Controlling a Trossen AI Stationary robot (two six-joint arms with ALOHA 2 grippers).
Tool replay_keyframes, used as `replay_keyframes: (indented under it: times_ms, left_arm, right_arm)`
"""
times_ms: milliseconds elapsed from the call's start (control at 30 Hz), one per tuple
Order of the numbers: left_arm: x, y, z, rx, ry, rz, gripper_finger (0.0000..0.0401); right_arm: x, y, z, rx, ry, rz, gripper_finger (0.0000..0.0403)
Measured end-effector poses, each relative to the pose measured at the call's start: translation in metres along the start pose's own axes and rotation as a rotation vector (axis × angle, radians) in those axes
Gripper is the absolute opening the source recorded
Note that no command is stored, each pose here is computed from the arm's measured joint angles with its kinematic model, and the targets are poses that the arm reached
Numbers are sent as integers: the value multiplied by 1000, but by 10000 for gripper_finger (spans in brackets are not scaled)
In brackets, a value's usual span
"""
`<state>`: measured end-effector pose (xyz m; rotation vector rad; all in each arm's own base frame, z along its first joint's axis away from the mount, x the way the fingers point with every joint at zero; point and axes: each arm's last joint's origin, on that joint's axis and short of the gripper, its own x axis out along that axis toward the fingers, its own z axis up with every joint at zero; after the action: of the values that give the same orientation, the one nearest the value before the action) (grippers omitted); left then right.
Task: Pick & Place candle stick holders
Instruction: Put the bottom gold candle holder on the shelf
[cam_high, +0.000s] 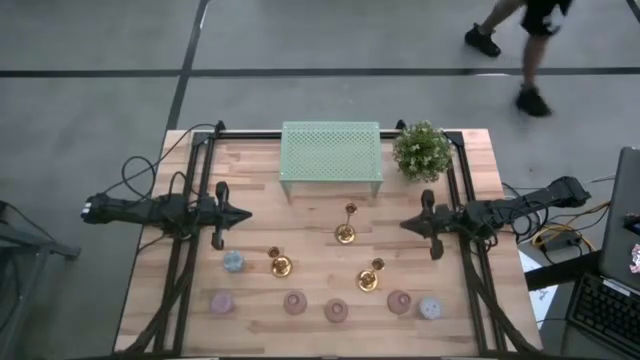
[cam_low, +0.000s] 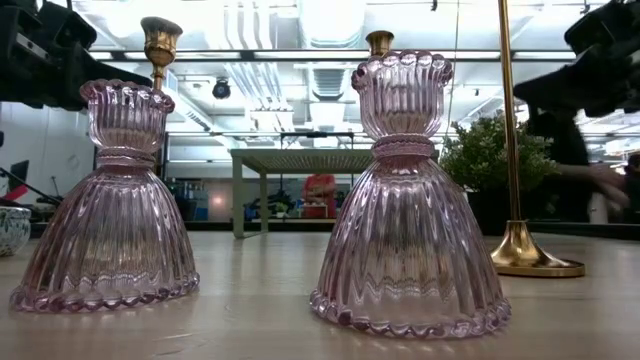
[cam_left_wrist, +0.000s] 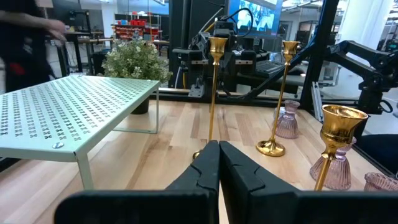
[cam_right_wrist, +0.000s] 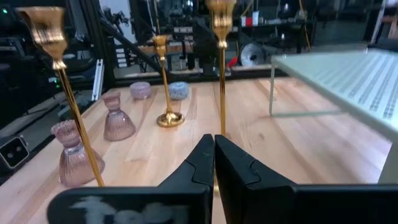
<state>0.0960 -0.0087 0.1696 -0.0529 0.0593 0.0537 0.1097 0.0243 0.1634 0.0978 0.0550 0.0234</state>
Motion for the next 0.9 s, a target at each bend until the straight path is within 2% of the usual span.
replay_keyframes:
  times_ms: [100,200,267,367,467,600,767,900]
  left_arm:
    - [0,0,0,0,0,0,10]
    - [0,0,0,0,0,0,10]
    - [0,0,0,0,0,0,10]
    - [0,0,0,0,0,0,10]
    - [0,0,0,0,-1,0,10]
    - [0,0,0,0,0,0,10]
    - [0,0,0,0,0,0,10]
    - [0,0,0,0,0,0,10]
  right_arm:
    - [0,1,8,17,-78,9,8]
    - [-1,1,16,114,-158,24,8]
    - [-2,2,17,175,-176,32,8]
    - [-1,2,18,186,-175,43,8]
    - [-1,5,18,186,-163,134,8]
    - [-1,9,18,246,-134,288,8]
    - [3,12,19,271,-141,318,8]
    - [7,19,20,276,-135,389,9]
